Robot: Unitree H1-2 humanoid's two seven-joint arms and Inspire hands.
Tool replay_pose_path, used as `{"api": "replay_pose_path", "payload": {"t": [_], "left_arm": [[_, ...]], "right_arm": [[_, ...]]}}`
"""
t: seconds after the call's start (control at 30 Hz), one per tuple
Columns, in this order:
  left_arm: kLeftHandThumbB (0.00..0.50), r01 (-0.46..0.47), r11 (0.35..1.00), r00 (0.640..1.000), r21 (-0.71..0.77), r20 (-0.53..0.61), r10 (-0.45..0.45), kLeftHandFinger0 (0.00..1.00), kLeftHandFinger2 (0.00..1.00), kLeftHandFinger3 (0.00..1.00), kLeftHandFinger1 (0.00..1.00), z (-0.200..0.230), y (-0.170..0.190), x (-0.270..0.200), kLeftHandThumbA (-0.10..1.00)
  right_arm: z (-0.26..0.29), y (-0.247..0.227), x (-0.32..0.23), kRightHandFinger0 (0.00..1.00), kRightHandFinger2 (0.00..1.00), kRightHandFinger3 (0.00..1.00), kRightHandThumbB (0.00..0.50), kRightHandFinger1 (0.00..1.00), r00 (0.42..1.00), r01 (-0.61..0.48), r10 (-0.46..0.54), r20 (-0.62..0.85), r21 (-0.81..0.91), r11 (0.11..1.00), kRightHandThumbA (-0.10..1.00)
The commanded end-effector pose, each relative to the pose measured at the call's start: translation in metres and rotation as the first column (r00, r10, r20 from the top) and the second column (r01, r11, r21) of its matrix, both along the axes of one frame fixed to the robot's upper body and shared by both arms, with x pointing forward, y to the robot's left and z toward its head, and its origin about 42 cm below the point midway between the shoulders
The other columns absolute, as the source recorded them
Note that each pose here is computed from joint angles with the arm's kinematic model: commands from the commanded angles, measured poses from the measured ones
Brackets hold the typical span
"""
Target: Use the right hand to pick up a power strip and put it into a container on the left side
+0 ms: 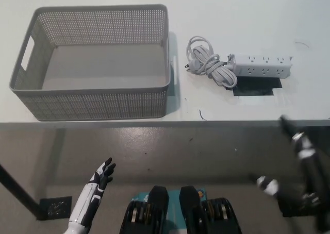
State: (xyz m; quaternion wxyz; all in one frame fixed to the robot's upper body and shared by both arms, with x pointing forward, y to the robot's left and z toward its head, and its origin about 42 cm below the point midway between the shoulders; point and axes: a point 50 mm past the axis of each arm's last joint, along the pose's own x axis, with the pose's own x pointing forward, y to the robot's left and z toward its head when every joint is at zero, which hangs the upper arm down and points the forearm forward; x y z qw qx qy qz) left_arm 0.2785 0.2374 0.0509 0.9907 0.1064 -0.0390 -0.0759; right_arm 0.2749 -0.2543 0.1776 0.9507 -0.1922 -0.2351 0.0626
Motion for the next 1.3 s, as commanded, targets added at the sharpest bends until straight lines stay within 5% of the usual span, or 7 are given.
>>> {"api": "replay_pose_path", "payload": {"t": [0.0,0.2,0.47,0.93,1.07,1.23,1.27], "left_arm": [[0.205,0.066,0.997,0.989,0.040,0.127,-0.070,1.00,1.00,1.00,1.00,0.017,0.000,0.007,1.00],[0.216,0.069,0.996,0.988,0.058,0.133,-0.076,1.00,1.00,1.00,1.00,0.023,0.005,0.011,1.00],[0.202,0.081,0.994,0.986,0.068,0.138,-0.090,1.00,1.00,1.00,1.00,0.022,0.004,0.012,1.00],[0.195,0.101,0.992,0.984,0.078,0.137,-0.111,1.00,1.00,1.00,1.00,0.022,-0.001,0.012,1.00],[0.200,0.103,0.991,0.984,0.084,0.138,-0.114,1.00,1.00,1.00,1.00,0.022,-0.002,0.012,1.00],[0.211,0.110,0.990,0.984,0.085,0.131,-0.121,1.00,1.00,1.00,1.00,0.023,-0.002,0.011,1.00],[0.217,0.112,0.990,0.984,0.090,0.131,-0.124,1.00,1.00,1.00,1.00,0.023,-0.002,0.011,1.00]], "right_arm": [[0.158,-0.042,0.037,1.00,1.00,1.00,0.408,1.00,0.987,0.067,-0.004,0.162,-0.389,0.919,1.00],[0.277,-0.043,0.124,1.00,1.00,1.00,0.351,1.00,0.995,0.071,-0.018,0.094,-0.600,0.797,1.00],[0.333,-0.029,0.231,1.00,1.00,1.00,0.341,1.00,0.983,0.012,-0.138,-0.119,-0.713,0.701,1.00],[0.323,0.028,0.321,1.00,1.00,1.00,0.385,1.00,0.856,-0.159,-0.290,-0.428,-0.752,0.640,1.00],[0.309,0.041,0.327,1.00,1.00,1.00,0.339,1.00,0.831,-0.167,-0.297,-0.471,-0.720,0.674,1.00],[0.293,0.045,0.329,1.00,1.00,1.00,0.408,1.00,0.785,-0.155,-0.365,-0.500,-0.729,0.667,1.00],[0.285,0.046,0.329,1.00,1.00,1.00,0.361,1.00,0.768,-0.189,-0.365,-0.526,-0.730,0.656,1.00]]}}
